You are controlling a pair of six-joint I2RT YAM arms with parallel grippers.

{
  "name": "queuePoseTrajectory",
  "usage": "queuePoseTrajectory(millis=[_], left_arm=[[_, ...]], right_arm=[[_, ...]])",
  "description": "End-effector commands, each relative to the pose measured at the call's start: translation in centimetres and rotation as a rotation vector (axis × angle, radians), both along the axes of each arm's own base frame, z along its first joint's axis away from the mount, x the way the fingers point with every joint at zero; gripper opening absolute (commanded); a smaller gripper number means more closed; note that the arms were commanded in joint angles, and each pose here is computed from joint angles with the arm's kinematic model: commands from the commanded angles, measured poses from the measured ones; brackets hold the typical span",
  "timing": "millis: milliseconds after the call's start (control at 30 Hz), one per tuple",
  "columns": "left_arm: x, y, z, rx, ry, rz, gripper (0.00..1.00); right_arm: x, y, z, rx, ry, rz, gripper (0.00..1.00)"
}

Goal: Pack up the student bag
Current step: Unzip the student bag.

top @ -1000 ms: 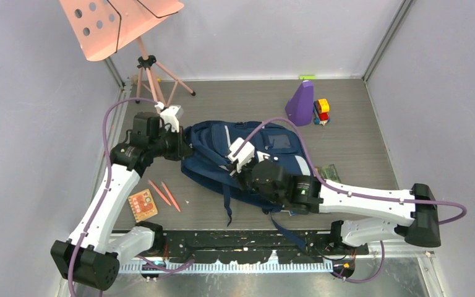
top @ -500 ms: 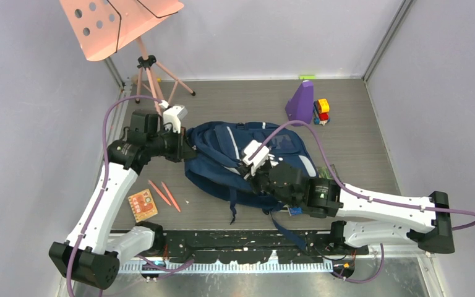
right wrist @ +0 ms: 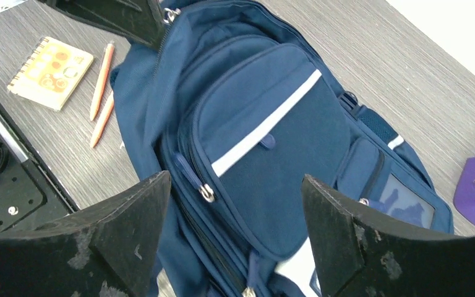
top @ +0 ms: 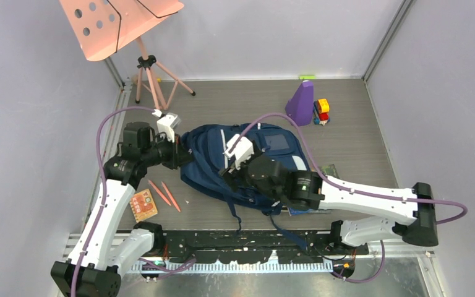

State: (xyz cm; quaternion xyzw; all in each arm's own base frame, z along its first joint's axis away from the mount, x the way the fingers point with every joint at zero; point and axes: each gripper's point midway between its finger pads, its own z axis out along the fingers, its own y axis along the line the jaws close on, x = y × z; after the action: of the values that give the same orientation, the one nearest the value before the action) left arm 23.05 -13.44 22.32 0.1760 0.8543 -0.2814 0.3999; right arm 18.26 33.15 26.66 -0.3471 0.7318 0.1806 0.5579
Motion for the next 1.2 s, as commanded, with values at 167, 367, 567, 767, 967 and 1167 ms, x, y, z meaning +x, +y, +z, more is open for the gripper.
queuePoseTrajectory(millis=[167, 367, 567, 767, 967, 1167], left_arm=[[-0.2, -2.2, 3.0, -0.113, -0.124, -0.115, 0.00], [-0.5, -2.2, 3.4, -0.123, -0.138, -0.118, 0.00], [-0.3, -1.8, 3.9, -0.100, -0.163, -0.107, 0.00], [0.1, -0.4, 5.2, -0.026, -0.186, -0.048, 0.00], [0.7, 0.8, 6.7, 0.043, -0.187, 0.003, 0.00], [1.5, 2.0, 7.6, 0.121, -0.139, 0.061, 0.00]], right_arm=[[0.9, 7.9, 2.1, 0.104, 0.005, 0.099, 0.85], [2.5, 10.8, 0.7, 0.057, 0.009, 0.101, 0.78], [3.8, 10.3, -0.9, 0.010, 0.003, 0.035, 0.40], [3.4, 7.9, -2.0, -0.029, 0.010, 0.010, 0.03], [2.4, 5.3, -3.1, -0.070, 0.022, 0.018, 0.01], [1.3, 3.2, -4.3, -0.098, 0.048, 0.039, 0.01]])
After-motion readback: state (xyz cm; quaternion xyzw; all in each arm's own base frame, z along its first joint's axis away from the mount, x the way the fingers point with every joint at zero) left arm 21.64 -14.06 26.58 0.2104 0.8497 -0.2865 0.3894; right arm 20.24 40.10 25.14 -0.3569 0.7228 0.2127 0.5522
